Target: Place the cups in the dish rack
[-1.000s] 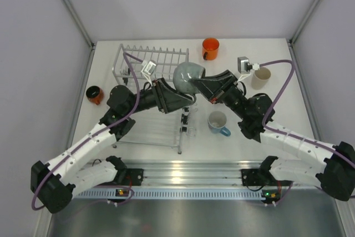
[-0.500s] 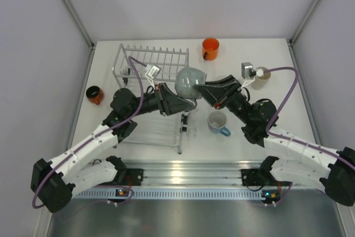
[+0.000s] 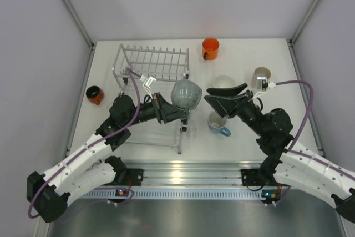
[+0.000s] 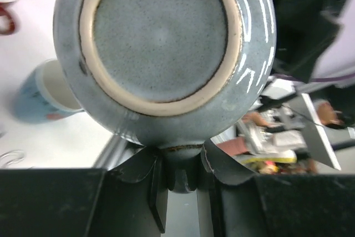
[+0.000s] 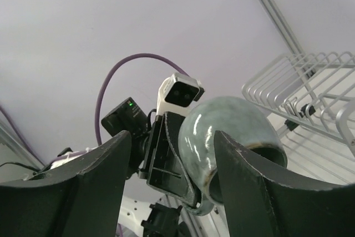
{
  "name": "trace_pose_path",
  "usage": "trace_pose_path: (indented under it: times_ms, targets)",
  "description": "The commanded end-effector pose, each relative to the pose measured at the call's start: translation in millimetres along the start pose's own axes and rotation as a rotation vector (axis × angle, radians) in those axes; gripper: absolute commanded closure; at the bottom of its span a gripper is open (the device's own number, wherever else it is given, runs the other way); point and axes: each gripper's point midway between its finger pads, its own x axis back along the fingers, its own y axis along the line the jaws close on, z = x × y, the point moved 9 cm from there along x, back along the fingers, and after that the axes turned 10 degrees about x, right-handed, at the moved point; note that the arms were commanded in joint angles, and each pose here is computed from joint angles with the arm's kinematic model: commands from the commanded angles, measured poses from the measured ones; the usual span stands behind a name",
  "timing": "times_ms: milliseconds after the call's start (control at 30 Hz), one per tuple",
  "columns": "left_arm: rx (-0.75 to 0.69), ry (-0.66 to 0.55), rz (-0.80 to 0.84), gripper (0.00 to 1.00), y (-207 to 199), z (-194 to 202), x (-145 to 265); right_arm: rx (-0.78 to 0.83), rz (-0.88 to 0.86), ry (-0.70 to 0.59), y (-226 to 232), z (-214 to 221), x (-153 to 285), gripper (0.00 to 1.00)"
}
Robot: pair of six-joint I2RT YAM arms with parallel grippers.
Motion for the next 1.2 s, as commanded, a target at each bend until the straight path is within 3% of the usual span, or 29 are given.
trace_pose_path:
  times_ms: [0, 233, 367, 667, 800, 1167]
  targets:
    - [-0.186, -0.162, -0.096, 1.00, -8.9, -16.4, 9.7, 0.039, 0.034, 0.005, -1.2, 0.0, 8.0, 0.38]
    - [-0.244, -0.352, -0.763, 1.00, 39.4, -28.2, 52.1, 0.112, 0.145, 0.016, -5.0, -9.6, 24.9, 0.37]
    - [-0.283, -0.380, -0.902, 1.00, 54.6, -33.4, 57.1, 0.166, 0.185, 0.004, -5.0, -18.5, 30.4, 0.38]
    - [-0.313, -0.516, -1.163, 1.00, 82.0, -42.4, 71.8, 0.222, 0.243, 0.017, -4.6, -28.7, 38.2, 0.38]
    - [-0.317, -0.511, -1.240, 1.00, 95.9, -43.5, 69.5, 0.246, 0.296, 0.009, -6.3, -34.7, 45.3, 0.38]
    - [-0.280, -0.519, -1.274, 1.00, 126.7, -62.0, 59.7, 0.275, 0.331, -0.027, -2.4, -46.5, 67.0, 0.38]
